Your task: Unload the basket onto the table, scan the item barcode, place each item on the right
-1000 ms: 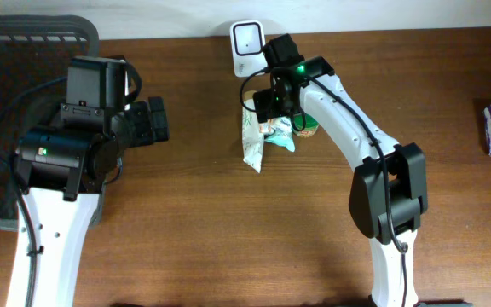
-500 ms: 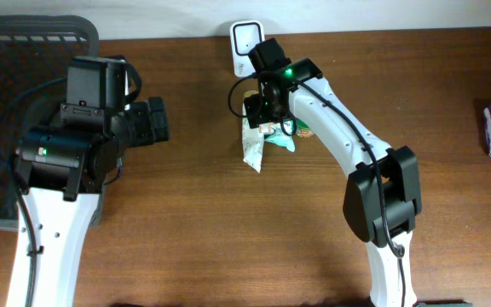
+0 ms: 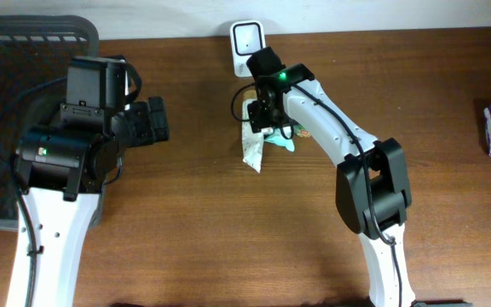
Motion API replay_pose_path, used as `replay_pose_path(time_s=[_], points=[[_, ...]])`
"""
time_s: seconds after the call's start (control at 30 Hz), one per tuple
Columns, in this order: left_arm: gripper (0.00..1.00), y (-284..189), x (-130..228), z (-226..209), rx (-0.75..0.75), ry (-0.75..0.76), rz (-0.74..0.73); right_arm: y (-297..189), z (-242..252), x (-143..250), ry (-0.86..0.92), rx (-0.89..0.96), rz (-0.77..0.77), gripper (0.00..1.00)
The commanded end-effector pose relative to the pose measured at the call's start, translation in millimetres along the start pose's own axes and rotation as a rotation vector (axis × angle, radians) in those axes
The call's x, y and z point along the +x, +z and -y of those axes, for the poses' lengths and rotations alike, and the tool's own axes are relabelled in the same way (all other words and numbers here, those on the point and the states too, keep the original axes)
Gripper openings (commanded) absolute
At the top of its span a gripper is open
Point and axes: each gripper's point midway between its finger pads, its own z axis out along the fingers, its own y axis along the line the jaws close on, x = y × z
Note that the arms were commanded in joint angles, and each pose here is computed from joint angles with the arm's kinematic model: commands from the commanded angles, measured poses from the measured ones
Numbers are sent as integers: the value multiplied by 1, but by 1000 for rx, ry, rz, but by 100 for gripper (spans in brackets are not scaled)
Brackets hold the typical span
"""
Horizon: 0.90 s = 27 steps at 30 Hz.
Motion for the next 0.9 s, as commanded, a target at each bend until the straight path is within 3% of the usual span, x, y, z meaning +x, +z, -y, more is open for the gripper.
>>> replay_pose_path(time_s=[0.0,0.23,0.37,0.63,0.87], points=[[99,0,-1,-3,-16,12,4,3,-40,1,-12,-165,-15,75],[99,0,-1,-3,-16,12,4,-4,-94,10,-103,-257,0,74],[99,0,-1,-3,-15,12,4,-5,-100,11,-115,-263,6,74],[99,0,-1,-3,-16,12,4,1,-32,3,-35,-69,-10,70],[99,0,-1,-3,-15,12,4,0,-16,2,5,-90,-31,72]])
